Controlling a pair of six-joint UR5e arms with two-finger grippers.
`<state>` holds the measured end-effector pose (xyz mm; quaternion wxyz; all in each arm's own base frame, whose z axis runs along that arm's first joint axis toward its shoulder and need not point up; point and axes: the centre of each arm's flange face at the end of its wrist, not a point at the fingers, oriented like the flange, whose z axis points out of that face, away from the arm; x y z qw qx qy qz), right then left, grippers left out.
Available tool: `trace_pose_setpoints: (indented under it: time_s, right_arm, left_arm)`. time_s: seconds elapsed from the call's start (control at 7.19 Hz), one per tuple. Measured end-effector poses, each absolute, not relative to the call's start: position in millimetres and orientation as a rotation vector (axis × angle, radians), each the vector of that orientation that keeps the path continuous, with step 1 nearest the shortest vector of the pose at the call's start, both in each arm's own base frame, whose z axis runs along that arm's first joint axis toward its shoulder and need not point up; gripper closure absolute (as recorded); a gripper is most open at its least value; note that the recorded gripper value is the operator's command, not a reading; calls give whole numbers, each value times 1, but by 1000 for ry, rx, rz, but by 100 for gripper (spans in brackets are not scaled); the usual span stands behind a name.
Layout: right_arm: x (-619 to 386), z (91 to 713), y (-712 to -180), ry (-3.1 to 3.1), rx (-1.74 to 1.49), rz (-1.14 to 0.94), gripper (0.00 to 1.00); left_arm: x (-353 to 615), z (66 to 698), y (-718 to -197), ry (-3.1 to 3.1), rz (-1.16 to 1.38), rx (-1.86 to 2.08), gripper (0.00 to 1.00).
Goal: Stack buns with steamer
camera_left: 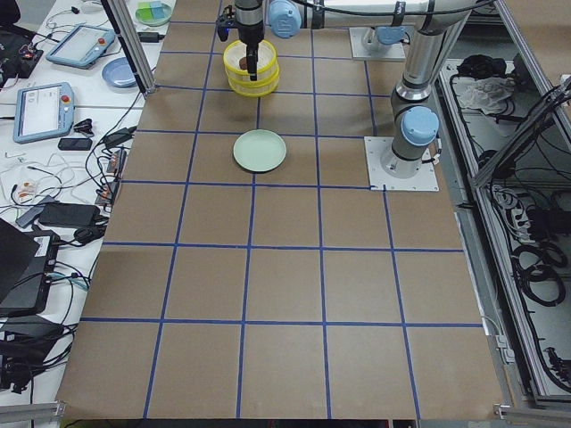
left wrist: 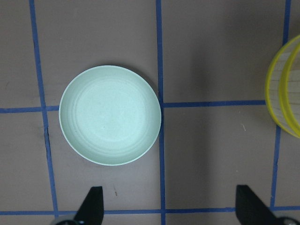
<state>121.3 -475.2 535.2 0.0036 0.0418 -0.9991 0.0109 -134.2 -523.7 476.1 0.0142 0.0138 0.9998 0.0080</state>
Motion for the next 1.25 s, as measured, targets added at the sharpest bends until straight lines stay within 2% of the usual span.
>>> trace_pose_setpoints:
  time_s: [0.42,1.25]
  right_arm:
    - [121,535,-475,-3132,131,31,0]
    - [121,534,-475,-3132,131,29,0]
  left_arm:
    - [-130,505,-493,3093,-18,66,0]
    - [-128,497,-489,3096,-16,64,0]
